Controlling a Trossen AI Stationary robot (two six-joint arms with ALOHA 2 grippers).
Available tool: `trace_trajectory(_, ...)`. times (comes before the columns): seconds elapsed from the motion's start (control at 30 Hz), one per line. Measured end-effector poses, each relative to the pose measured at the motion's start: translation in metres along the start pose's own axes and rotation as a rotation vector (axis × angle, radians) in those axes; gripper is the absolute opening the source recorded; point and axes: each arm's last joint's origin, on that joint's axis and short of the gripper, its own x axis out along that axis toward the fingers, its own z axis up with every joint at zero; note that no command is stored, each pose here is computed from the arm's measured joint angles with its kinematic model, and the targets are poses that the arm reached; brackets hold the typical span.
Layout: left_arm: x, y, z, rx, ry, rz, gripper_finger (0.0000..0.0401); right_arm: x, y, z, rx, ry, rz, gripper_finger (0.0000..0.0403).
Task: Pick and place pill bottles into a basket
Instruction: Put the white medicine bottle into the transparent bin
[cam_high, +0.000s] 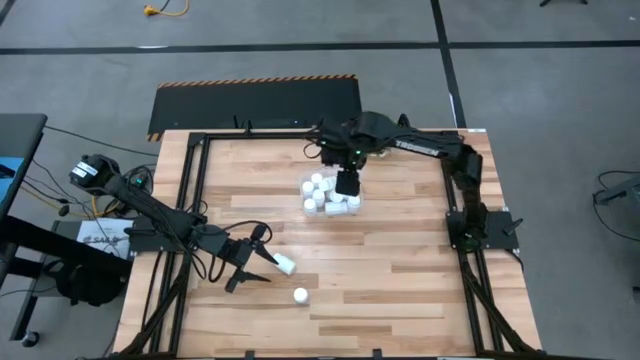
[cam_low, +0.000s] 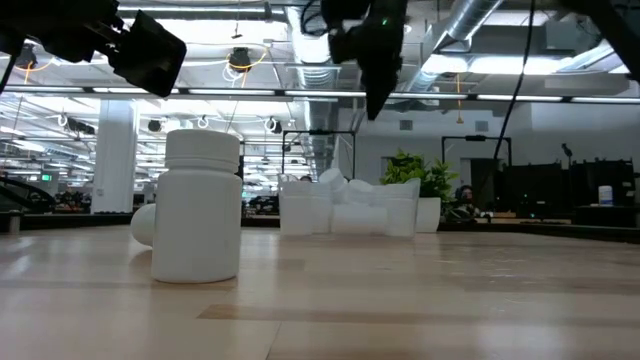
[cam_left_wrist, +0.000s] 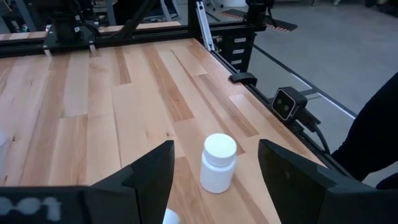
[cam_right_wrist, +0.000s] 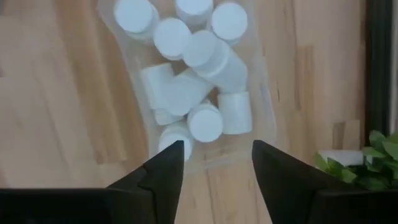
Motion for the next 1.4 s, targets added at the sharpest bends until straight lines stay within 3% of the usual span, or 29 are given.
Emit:
trace_trajectory(0.27, 0.001, -0.002, 0.004, -0.025, -0.004, -0.046, 0.0220, -0.065, 0.035, -0.029, 0.002, -0.139, 0.038, 0.0150)
trace_trajectory(0.43, 0.002, -0.003, 0.014, -0.022, 0.011, -0.061, 0.0220, -0.097, 0.071, -0.048, -0.012, -0.230, 0.130, 0.0142)
trace_trajectory(0.57, 0.004, -0.004, 0.022, -0.003, 0.039, -0.083, 0.0220, -0.109, 0.105, -0.065, -0.022, -0.266, 0.131, 0.0141)
trace_trajectory(0.87, 0.004, -0.009, 0.033, -0.018, 0.094, -0.063, 0.0220, -0.084, 0.179, -0.111, 0.038, -0.424, -0.108, 0.0142)
trace_trajectory(1.0, 0.004, -0.014, 0.033, -0.045, 0.096, -0.054, 0.0220, -0.063, 0.204, -0.129, 0.069, -0.520, -0.139, 0.0146)
trace_trajectory(1.13, 0.009, -0.020, 0.029, -0.019, 0.113, -0.088, 0.0220, -0.043, 0.228, -0.138, 0.018, -0.626, -0.095, 0.0153)
trace_trajectory(1.4, 0.038, -0.028, 0.021, 0.017, 0.105, -0.126, 0.0220, -0.005, 0.255, -0.147, -0.184, -0.699, 0.063, 0.0146)
